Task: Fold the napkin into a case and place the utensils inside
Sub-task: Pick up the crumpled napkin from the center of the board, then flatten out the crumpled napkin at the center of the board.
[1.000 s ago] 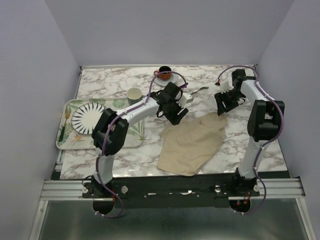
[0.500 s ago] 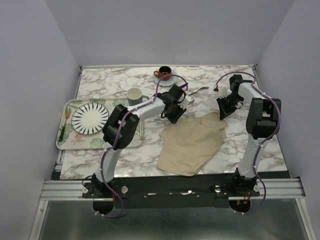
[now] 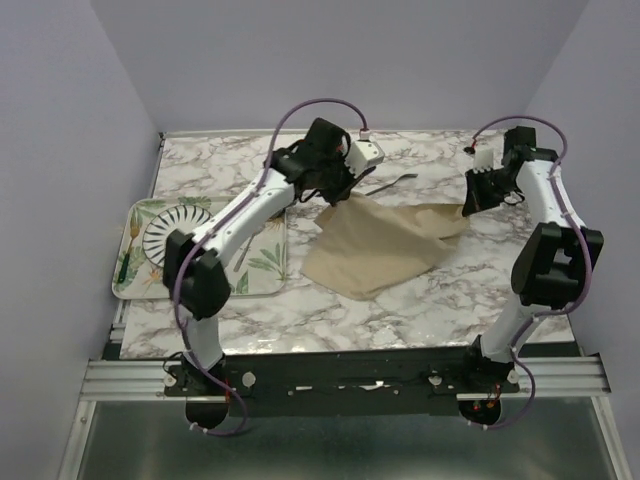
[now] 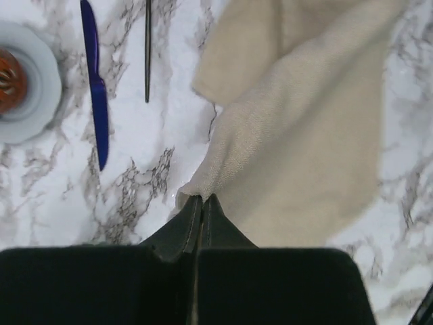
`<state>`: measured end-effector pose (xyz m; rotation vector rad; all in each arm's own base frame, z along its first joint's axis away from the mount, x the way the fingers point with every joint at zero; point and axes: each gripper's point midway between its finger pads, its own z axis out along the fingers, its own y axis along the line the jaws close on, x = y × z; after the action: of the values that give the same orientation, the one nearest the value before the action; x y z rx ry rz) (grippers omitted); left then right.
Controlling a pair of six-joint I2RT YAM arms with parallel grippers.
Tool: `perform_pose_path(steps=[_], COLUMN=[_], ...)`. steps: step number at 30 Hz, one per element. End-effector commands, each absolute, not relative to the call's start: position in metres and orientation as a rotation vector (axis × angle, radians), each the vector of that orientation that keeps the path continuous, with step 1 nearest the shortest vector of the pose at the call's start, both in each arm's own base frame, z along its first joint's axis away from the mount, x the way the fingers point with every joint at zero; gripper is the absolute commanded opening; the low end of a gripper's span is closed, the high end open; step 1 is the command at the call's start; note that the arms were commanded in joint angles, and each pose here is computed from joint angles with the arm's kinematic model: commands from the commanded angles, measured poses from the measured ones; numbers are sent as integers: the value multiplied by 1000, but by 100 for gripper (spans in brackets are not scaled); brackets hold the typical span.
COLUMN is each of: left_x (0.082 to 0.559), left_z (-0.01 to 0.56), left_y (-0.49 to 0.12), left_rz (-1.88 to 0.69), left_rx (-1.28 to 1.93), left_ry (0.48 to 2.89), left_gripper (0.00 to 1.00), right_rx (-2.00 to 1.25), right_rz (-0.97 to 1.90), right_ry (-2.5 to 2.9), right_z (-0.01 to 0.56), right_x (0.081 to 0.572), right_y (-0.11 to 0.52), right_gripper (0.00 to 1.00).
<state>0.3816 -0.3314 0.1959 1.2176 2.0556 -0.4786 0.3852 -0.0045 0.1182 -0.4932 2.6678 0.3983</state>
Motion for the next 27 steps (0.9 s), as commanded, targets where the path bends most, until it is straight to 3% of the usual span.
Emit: perform_pose_path(steps=[1, 2, 4, 5, 7, 9, 10, 11, 12, 13, 14, 16, 17, 27], left_x=[272, 239, 194, 156, 119, 89, 86, 86, 89, 93, 98, 111, 119, 213], left_z=[251, 219, 215, 173, 149, 102, 93, 78, 75, 73, 78, 93, 105, 139], left_y=[-301, -293, -277, -267, -249, -221, -212, -201, -197, -194, -197, -203, -210, -233], left_rz=[-674, -718, -708, -706, -655, -578, -558, -510, -479, -466, -471, -541, -561, -667], left_rx=[1593, 1687, 1804, 1976, 2120, 2304, 2324, 2345, 2331, 2319, 2283, 2151, 2092, 1617], left_ry=[1777, 1808, 1700, 1676, 1605, 1609, 1629, 1682, 1726, 1762, 1779, 1827, 1820, 2064], left_gripper=[0, 0, 0, 0, 0, 0, 6, 13, 20, 33, 38, 56, 59, 62], right_rx=[-539, -587, -624, -664, -695, -747, -755, -772, -778, -777, -764, -735, -711, -482], right_rz=[440, 438, 504, 518, 596, 646, 669, 666, 649, 617, 599, 588, 577, 724], right_ry=[2682, 2682, 2746, 2746, 2818, 2860, 2912, 2926, 2929, 2921, 2912, 2897, 2876, 2810], right_z=[136, 132, 115, 113, 98, 89, 83, 81, 81, 81, 83, 86, 93, 93], right_x=[339, 330, 298, 287, 255, 236, 221, 217, 216, 219, 224, 235, 248, 333], right_y=[-14, -13, -7, -5, 1, 3, 2, 1, -1, -4, -5, -5, -5, 10], right_gripper=[1, 1, 1, 1, 1, 15, 28, 54, 64, 68, 72, 72, 72, 58])
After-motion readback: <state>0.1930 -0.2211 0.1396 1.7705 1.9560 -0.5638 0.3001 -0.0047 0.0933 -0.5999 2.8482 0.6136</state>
